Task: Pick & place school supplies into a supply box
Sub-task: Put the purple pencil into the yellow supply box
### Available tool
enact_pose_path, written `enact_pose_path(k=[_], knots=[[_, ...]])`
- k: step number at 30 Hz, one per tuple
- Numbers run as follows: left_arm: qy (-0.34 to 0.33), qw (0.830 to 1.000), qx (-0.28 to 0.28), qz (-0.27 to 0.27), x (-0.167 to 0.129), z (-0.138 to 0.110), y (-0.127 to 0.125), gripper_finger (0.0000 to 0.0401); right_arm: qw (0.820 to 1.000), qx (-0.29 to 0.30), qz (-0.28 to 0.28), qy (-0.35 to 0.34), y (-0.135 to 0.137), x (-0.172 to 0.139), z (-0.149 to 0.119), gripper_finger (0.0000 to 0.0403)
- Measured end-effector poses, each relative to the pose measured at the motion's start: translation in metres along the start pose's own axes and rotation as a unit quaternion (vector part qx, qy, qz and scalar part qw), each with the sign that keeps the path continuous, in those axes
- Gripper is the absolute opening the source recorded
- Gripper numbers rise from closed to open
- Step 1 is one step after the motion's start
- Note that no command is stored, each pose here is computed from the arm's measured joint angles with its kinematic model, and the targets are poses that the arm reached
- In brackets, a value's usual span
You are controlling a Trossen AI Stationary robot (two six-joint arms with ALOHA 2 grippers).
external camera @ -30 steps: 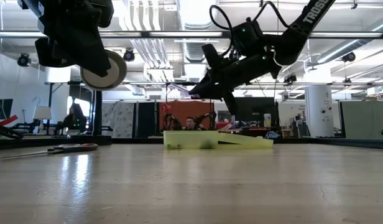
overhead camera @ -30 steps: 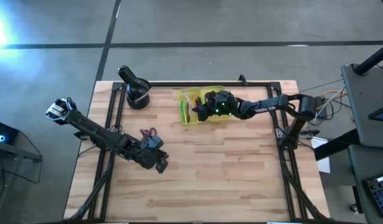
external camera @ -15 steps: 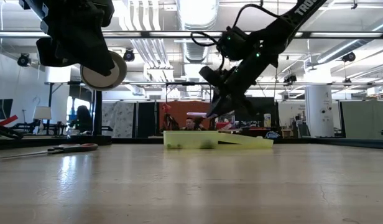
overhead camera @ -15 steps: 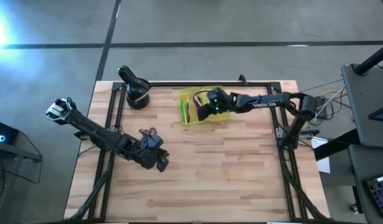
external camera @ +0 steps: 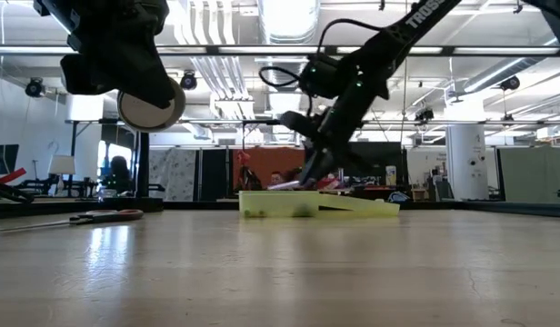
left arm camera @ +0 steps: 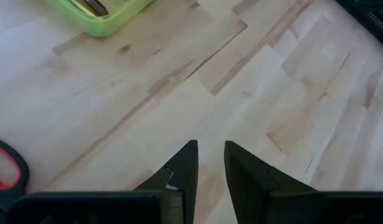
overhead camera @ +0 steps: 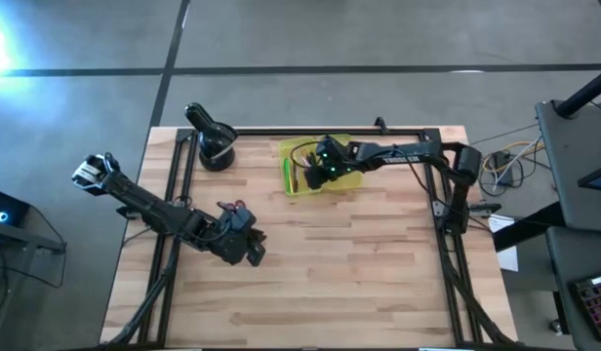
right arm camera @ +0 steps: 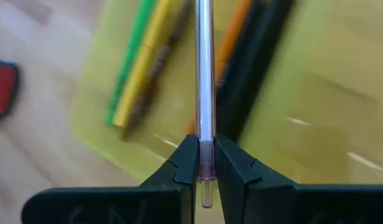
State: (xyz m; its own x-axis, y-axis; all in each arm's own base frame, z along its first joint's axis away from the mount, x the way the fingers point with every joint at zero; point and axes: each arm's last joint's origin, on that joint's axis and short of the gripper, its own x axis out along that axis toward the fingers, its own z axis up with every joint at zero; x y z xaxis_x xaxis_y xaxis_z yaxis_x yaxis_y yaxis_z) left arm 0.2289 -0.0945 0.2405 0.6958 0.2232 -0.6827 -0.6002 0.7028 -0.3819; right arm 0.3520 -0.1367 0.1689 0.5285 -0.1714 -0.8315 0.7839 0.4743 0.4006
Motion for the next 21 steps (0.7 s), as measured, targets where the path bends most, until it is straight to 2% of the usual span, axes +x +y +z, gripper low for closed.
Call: enact_pose_path(k=[4, 6, 12, 15, 21], knots=[[-0.001, 1.000, 0.009, -0.001, 0.000, 0.000, 0.000, 0.0062, 1.000, 0.012, 0.027, 0.007, 0.015, 0.005, 0.014, 0.0024], [-0.001, 1.000, 0.011, -0.001, 0.000, 0.000, 0.000, 0.0062, 1.000, 0.012, 0.017, 0.015, 0.020, 0.008, 0.020, 0.0024], [0.000, 1.000, 0.011, -0.003, 0.000, 0.000, -0.001, 0.0062, 0.997, 0.000, -0.056, 0.052, 0.023, 0.020, 0.026, 0.0024], [0.000, 1.000, 0.012, -0.003, 0.000, 0.000, -0.001, 0.0062, 0.996, 0.000, -0.064, 0.066, 0.025, 0.029, 0.028, 0.0024], [0.000, 1.000, 0.012, -0.003, 0.000, 0.000, 0.000, 0.0062, 0.996, -0.003, -0.042, 0.080, 0.033, 0.037, 0.029, 0.0035]])
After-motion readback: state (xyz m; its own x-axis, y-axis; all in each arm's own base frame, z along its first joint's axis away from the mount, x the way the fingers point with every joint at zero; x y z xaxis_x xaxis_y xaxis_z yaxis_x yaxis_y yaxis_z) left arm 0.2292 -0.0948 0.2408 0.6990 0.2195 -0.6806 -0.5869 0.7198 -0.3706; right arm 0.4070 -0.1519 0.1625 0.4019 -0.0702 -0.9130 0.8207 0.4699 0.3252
